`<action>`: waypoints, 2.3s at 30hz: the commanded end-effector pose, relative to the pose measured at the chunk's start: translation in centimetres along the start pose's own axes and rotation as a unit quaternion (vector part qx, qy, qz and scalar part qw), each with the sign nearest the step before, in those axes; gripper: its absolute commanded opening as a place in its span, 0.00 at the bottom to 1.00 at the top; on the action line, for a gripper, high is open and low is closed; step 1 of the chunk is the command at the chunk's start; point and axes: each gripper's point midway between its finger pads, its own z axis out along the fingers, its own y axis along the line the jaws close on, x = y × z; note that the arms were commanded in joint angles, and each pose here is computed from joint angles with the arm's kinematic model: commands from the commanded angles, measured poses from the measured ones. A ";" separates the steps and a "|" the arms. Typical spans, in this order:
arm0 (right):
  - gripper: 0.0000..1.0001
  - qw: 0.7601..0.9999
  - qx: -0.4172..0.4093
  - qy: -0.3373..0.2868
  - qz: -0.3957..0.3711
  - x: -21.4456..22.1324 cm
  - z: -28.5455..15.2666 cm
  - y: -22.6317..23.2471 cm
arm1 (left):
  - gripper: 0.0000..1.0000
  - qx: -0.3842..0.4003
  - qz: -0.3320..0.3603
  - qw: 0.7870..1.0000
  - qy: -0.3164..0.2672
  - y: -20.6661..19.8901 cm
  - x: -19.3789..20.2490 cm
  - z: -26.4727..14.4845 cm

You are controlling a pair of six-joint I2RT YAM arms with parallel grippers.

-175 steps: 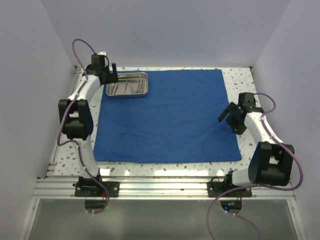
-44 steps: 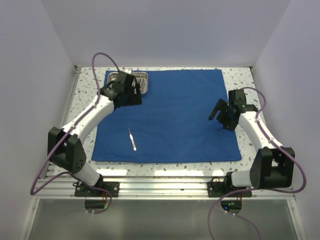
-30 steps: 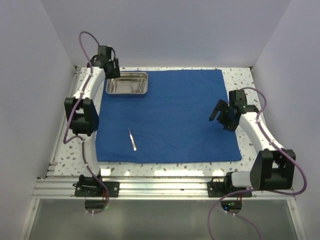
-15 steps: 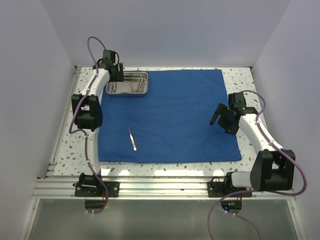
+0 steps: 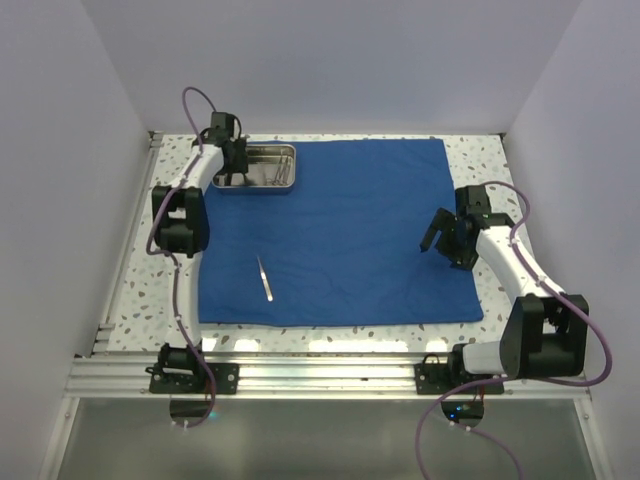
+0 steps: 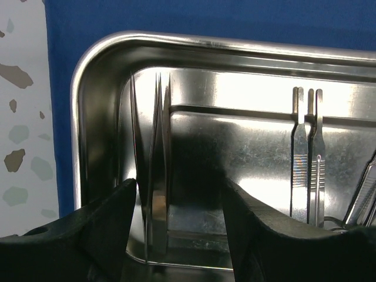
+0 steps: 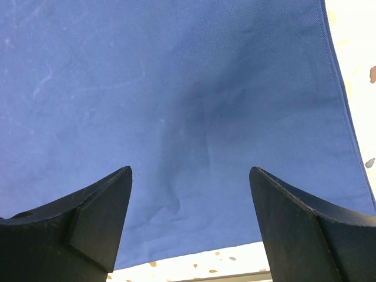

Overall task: Open and lay out the surgical kit
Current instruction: Pick up the medical item from the container.

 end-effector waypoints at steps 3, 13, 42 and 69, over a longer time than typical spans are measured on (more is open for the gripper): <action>0.84 1.000 0.012 0.001 -0.010 -0.1 0.1 -0.4 | 0.62 0.009 -0.013 0.999 -0.034 0.1 -2.3 0.2; 0.84 1.000 0.015 0.007 -0.011 -0.2 0.8 -0.2 | 0.60 0.010 -0.020 0.999 -0.046 0.0 -3.0 0.1; 0.84 1.000 0.020 0.014 -0.019 -0.2 1.4 -0.4 | 0.47 0.009 -0.034 0.998 -0.059 -0.7 -3.7 0.2; 0.84 0.999 0.022 0.020 -0.014 0.6 1.8 -0.7 | 0.09 0.028 -0.028 0.998 -0.039 -2.7 -1.9 0.7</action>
